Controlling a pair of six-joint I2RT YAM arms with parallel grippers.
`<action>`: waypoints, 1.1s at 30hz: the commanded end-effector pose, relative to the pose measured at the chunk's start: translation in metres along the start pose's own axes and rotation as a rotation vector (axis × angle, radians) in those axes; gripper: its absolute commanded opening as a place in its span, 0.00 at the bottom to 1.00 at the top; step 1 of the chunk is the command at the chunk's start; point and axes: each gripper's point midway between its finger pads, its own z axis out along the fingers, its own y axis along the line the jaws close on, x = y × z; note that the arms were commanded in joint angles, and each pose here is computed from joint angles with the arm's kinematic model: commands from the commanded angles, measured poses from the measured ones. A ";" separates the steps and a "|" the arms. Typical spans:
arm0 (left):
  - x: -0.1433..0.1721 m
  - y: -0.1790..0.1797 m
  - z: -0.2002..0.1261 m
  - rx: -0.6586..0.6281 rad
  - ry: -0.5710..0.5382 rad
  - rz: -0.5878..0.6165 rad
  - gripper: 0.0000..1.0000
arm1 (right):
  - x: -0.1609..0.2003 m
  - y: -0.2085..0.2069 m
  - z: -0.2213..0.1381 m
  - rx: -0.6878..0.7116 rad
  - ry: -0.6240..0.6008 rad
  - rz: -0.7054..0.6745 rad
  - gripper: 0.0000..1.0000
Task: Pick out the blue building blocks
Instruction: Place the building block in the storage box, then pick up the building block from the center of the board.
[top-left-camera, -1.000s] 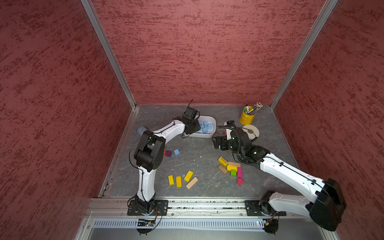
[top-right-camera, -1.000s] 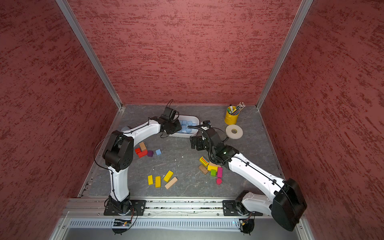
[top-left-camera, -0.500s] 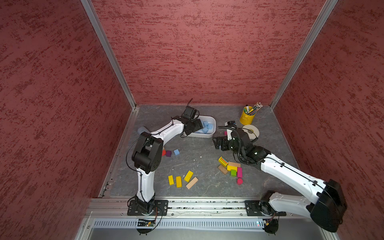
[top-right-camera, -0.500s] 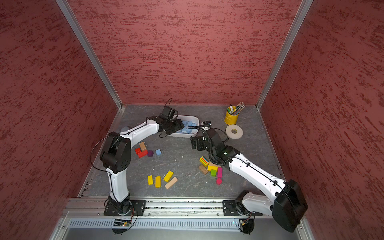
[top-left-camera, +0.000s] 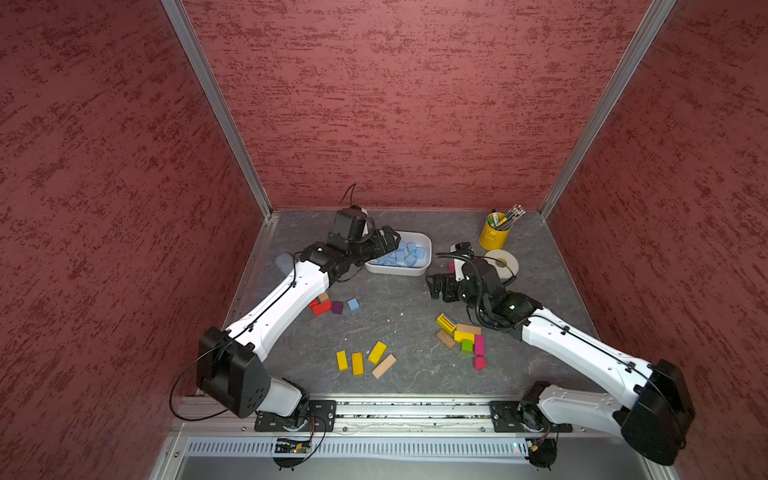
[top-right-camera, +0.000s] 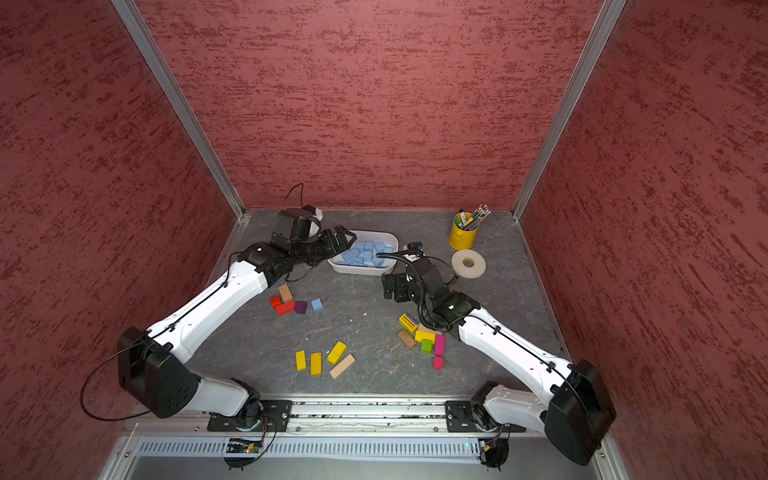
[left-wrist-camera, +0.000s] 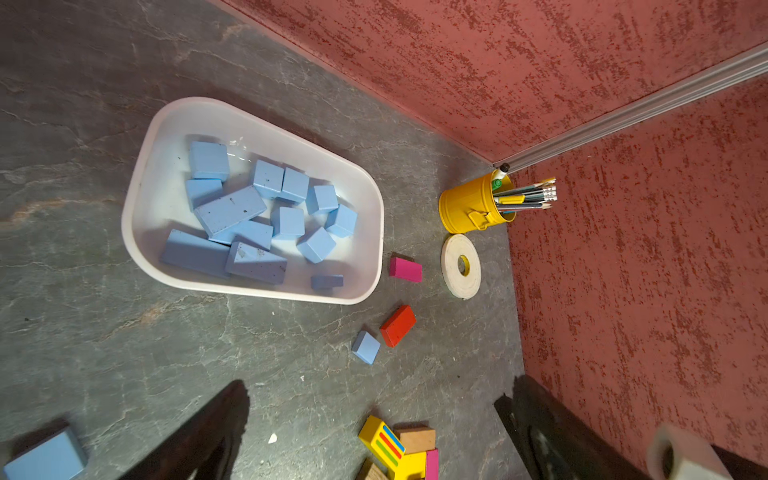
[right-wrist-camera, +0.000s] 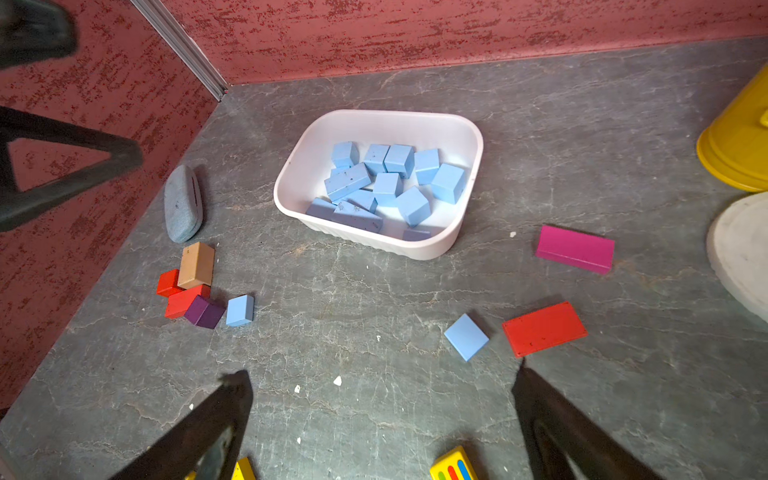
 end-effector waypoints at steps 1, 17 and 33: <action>0.010 0.003 -0.019 -0.004 0.033 0.056 1.00 | 0.004 -0.006 -0.003 0.032 0.004 0.008 0.99; 0.029 0.033 -0.080 0.067 0.122 0.243 1.00 | 0.040 -0.023 0.020 0.122 0.155 -0.019 0.99; 0.064 0.049 -0.074 0.187 0.127 0.497 1.00 | 0.090 -0.040 0.062 0.219 0.344 0.003 0.95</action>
